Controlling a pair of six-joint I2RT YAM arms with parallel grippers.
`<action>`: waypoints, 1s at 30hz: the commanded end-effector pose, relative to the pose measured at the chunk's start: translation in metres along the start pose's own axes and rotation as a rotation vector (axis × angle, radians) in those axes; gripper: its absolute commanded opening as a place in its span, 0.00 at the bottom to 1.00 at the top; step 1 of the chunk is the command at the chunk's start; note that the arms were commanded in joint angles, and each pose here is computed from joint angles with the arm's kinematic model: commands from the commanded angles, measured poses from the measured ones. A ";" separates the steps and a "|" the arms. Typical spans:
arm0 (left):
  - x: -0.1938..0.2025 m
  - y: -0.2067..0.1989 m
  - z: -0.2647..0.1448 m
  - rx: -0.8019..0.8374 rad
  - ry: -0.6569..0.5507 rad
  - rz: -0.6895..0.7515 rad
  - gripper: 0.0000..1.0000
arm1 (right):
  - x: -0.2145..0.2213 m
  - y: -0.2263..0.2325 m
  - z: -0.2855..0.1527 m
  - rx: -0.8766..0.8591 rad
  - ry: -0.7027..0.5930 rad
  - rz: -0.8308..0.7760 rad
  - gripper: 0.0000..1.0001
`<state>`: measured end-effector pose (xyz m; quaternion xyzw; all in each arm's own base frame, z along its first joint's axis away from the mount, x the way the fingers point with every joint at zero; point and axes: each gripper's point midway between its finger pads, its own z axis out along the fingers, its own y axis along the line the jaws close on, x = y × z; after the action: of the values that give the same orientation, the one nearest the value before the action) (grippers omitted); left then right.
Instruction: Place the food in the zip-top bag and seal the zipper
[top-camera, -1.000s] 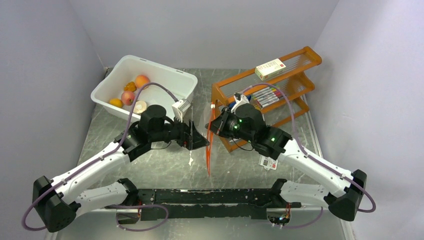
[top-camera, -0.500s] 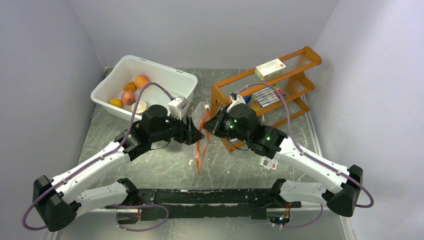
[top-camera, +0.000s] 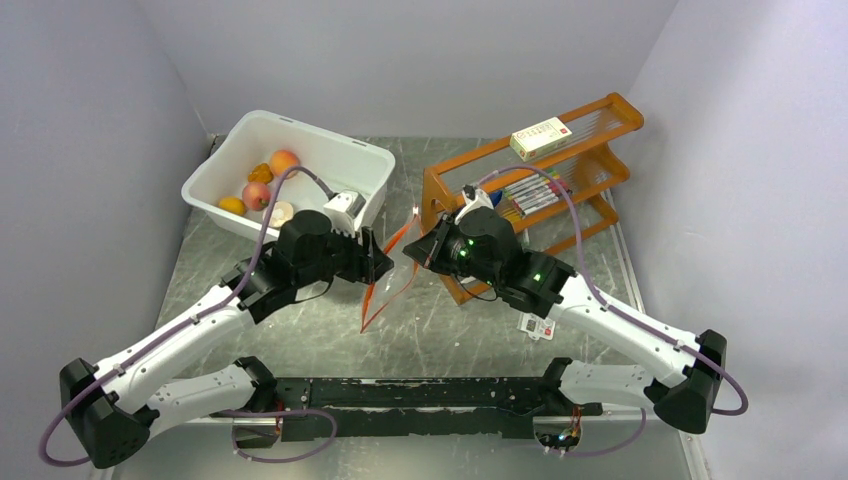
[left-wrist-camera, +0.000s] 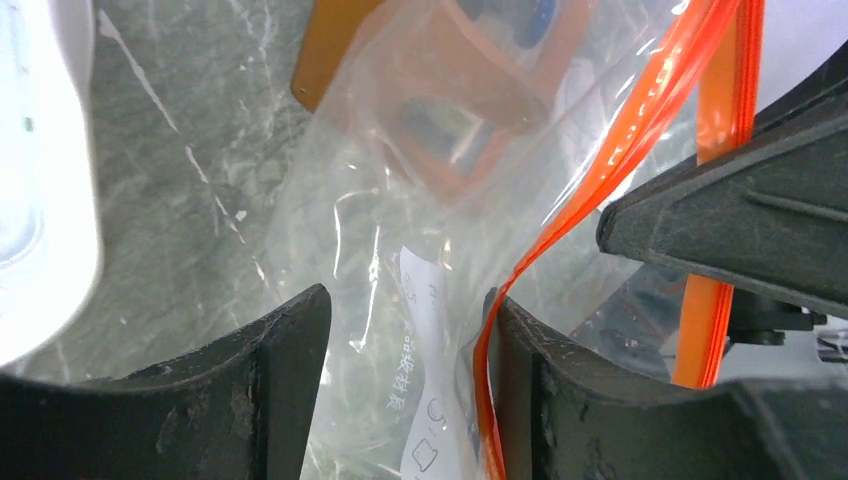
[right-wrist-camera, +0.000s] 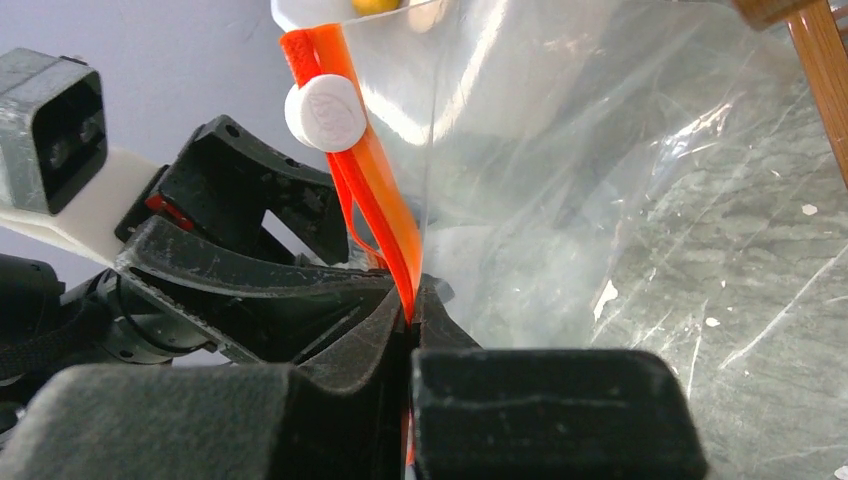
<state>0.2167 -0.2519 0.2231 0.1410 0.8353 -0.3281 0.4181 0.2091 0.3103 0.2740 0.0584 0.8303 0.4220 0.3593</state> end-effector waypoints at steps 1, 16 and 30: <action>-0.025 0.002 -0.009 -0.050 -0.061 0.052 0.57 | -0.003 0.004 -0.002 0.001 -0.013 0.014 0.00; -0.016 0.010 0.004 -0.098 0.011 0.113 0.28 | 0.001 -0.007 -0.003 0.066 0.010 -0.045 0.00; -0.035 0.020 -0.014 -0.156 -0.128 0.070 0.07 | -0.006 -0.066 -0.041 0.307 -0.053 -0.066 0.03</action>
<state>0.2355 -0.2262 0.2429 0.1284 0.8359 -0.2486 0.4722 0.2020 0.2541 0.2377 0.0793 0.8794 0.2907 0.3685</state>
